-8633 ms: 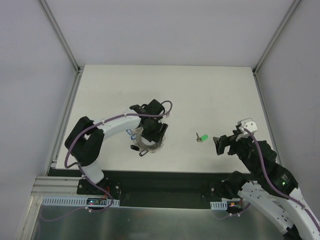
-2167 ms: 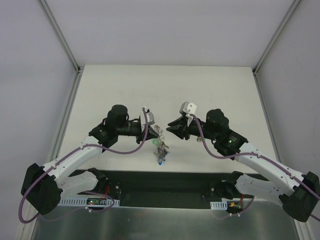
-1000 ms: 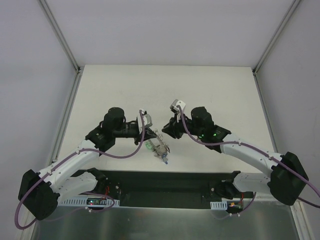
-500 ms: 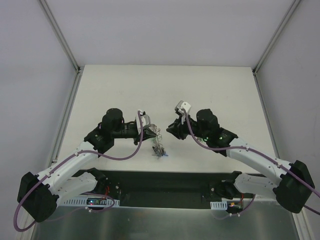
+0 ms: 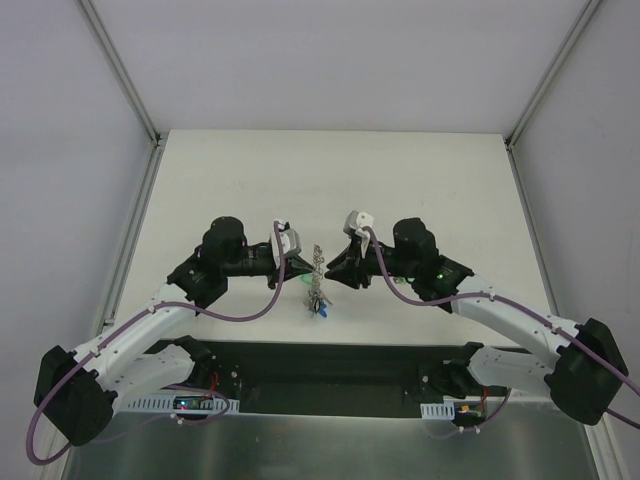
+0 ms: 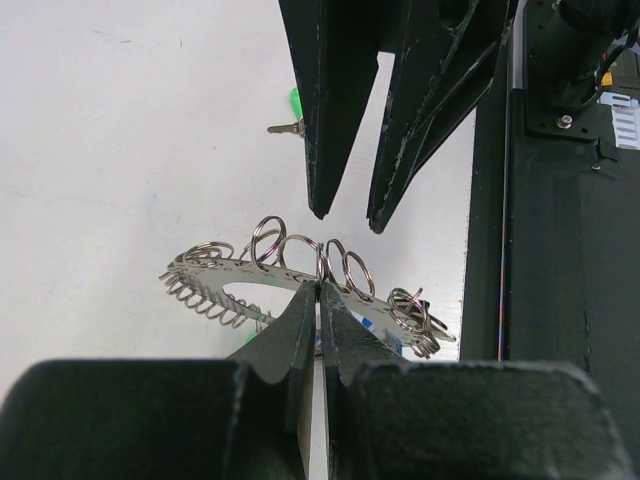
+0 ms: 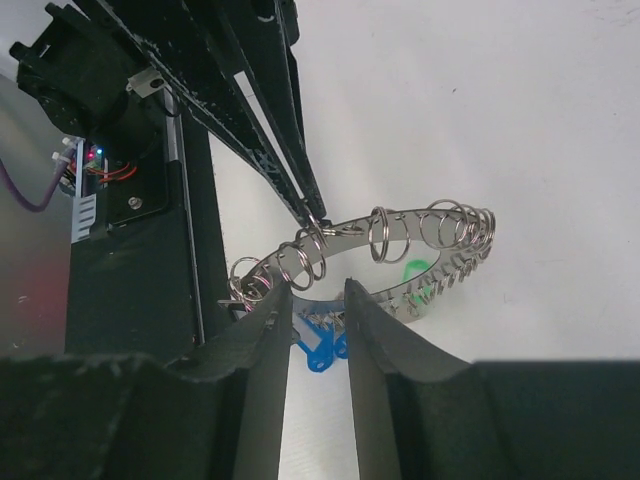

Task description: Put the keys on the keyring

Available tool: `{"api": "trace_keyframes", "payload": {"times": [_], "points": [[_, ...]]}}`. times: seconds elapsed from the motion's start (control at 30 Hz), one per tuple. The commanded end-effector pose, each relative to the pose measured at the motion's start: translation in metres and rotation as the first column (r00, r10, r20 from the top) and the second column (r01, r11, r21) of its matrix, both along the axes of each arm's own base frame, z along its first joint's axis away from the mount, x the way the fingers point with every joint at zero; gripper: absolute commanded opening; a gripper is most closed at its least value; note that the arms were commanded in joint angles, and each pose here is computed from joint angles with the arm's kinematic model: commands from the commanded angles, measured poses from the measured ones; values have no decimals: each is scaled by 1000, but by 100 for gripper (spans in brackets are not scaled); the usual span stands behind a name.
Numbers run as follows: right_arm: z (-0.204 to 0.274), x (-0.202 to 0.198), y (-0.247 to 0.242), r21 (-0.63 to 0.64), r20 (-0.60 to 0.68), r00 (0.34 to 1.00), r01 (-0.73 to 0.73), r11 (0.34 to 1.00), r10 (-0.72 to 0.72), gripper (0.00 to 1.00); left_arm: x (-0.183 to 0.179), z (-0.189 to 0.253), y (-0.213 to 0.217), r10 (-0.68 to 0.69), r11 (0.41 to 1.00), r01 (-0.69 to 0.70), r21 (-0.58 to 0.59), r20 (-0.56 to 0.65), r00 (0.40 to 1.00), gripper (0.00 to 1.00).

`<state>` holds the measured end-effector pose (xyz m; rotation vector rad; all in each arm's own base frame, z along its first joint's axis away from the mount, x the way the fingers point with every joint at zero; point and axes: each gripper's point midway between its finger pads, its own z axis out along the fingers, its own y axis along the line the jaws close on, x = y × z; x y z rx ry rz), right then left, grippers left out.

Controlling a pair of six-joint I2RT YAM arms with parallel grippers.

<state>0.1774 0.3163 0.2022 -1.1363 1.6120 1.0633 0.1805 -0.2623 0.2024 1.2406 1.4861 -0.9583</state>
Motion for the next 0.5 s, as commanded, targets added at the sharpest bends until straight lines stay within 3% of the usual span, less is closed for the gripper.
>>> {"api": "trace_keyframes", "payload": {"times": [0.0, 0.23, 0.47], "points": [[14, -3, 9, 54, 54, 996, -72, 996, 69, 31, -4, 27, -6, -40, 996, 47, -80, 87, 995, 0], [12, 10, 13, 79, 47, 999, -25, 997, 22, 29, -8, 28, -7, -58, 994, 66, -89, 88, 994, 0], [15, 4, 16, 98, 35, 997, -70, 993, 66, 27, -8, 29, -6, -57, 994, 65, -90, 91, 994, 0]]}}
